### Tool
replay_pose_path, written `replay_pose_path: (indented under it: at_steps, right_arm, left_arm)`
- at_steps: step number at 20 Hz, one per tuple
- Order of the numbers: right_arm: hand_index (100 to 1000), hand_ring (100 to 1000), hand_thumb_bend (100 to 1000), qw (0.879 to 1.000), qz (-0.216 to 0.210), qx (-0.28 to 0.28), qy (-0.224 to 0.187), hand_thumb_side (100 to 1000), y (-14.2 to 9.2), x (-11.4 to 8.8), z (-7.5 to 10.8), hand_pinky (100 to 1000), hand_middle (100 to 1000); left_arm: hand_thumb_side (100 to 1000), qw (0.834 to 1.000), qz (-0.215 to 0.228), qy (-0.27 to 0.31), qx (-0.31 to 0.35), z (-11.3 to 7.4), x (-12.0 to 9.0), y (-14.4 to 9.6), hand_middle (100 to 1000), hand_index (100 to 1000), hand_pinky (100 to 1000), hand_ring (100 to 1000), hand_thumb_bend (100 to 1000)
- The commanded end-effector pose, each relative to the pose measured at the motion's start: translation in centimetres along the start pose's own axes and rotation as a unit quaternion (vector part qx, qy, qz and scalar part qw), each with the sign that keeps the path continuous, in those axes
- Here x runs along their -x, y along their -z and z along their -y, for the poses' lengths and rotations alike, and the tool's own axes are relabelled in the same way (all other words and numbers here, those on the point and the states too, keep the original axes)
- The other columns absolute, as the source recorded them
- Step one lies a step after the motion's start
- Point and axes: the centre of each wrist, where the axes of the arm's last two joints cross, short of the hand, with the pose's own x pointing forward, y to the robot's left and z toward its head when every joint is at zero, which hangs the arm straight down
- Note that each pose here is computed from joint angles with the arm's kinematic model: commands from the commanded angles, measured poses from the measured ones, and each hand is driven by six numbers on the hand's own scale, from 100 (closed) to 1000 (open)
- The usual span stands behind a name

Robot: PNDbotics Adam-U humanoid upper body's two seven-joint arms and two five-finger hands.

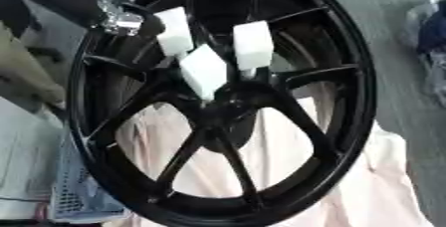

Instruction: Pull the pin out of the wheel hub.

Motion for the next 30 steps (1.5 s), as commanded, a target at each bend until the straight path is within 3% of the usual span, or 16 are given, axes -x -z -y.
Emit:
replay_pose_path:
  at_steps: [1, 16, 30]
  right_arm:
    - [785, 770, 100, 1.000, 0.014, -0.001, 0.002, 735, 0.4, -0.7, 0.1, 774, 797]
    - [785, 770, 100, 1.000, 0.014, 0.001, 0.009, 751, 0.4, -0.7, -0.3, 775, 797]
    - [785, 770, 100, 1.000, 0.015, 0.007, 0.012, 759, 0.4, -0.8, -0.4, 776, 796]
  left_arm:
    - [552, 1.000, -0.006, 0.012, -0.008, -0.8, -0.2, -0.4, 790, 893, 949, 910, 490]
    - [591, 1.000, -0.017, -0.001, 0.003, -0.6, 0.0, 0.4, 795, 902, 946, 914, 505]
    - [596, 0.999, -0.035, 0.009, 0.026, -0.3, 0.9, 1.7, 759, 867, 923, 893, 457]
